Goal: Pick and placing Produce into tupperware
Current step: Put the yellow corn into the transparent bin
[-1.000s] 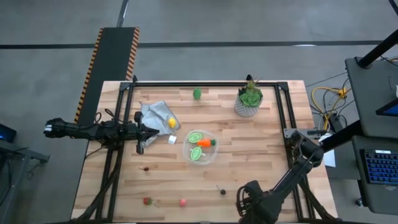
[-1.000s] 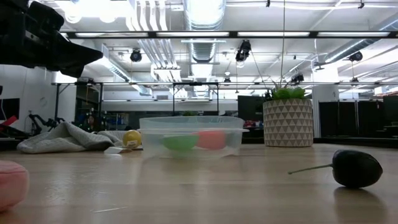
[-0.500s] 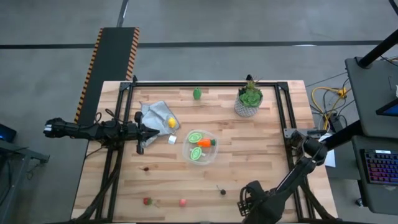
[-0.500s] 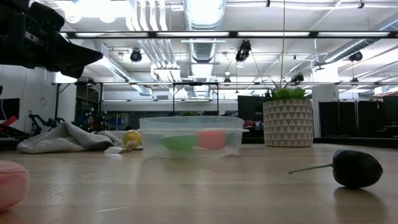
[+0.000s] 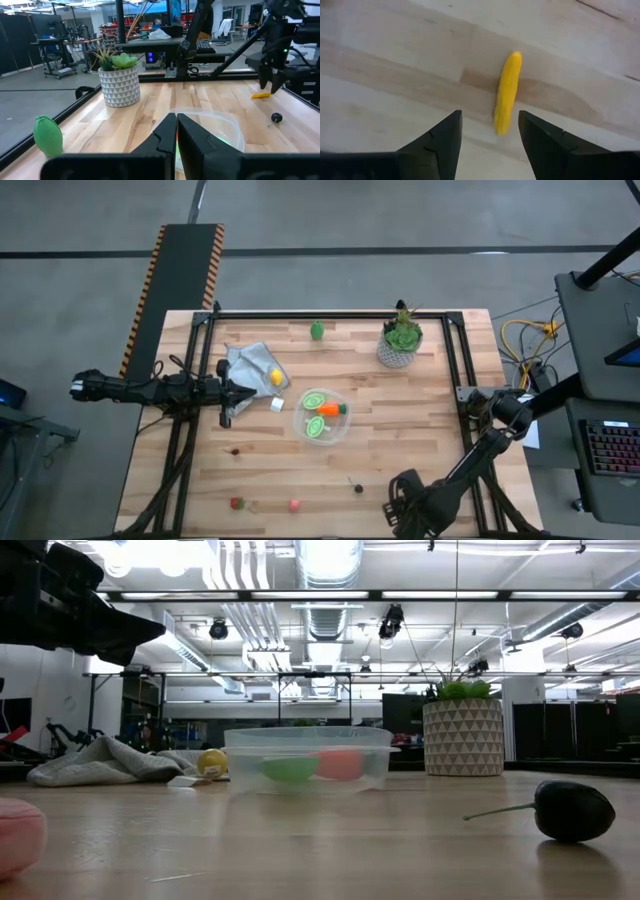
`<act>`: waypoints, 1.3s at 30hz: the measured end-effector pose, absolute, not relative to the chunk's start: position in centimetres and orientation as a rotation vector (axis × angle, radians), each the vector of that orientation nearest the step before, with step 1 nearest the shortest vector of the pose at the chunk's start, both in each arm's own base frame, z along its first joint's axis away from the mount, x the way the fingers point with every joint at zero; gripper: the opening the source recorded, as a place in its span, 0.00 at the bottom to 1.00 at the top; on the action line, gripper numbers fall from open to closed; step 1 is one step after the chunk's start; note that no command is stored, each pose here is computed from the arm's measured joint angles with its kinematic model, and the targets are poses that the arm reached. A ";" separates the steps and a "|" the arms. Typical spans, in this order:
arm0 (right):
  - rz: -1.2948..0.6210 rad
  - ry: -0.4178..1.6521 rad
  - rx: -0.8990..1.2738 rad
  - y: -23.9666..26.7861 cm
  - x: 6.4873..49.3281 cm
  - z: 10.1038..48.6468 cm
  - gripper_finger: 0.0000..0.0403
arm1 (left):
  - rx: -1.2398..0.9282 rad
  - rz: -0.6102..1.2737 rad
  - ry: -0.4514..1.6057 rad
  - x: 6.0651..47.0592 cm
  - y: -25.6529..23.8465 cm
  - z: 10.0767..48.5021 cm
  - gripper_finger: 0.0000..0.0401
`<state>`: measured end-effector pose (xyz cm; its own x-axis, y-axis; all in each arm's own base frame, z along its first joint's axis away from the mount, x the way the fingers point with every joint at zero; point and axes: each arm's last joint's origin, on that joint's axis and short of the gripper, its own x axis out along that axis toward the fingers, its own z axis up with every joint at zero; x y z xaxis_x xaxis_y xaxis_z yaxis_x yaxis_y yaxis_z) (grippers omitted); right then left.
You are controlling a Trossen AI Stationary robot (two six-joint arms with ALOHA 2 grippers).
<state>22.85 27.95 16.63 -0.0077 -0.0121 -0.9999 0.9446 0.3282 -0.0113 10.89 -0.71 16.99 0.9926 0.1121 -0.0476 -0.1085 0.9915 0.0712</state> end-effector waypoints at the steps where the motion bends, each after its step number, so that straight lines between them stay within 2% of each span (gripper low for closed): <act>1: -0.979 1.349 0.941 27.8 22.7 16.5 0.46 | 0.069 0.111 0.052 10.9 -0.7 17.0 0.00; 10: -0.945 1.360 0.961 27.2 22.2 14.7 0.46 | 0.069 0.111 0.054 10.9 -0.7 17.0 0.00; 33: -0.929 1.365 0.958 27.2 22.2 14.6 0.46 | 0.069 0.111 0.054 10.9 -0.7 17.0 0.00; 39: -0.936 1.362 0.965 27.2 22.2 14.6 0.40 | 0.069 0.111 0.054 10.9 -0.7 17.0 0.00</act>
<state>22.16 27.17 14.62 0.0039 0.0190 -0.9998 0.9401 0.3408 0.0101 10.91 -0.71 16.97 0.9924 0.1121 -0.0500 -0.1084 0.9915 0.0718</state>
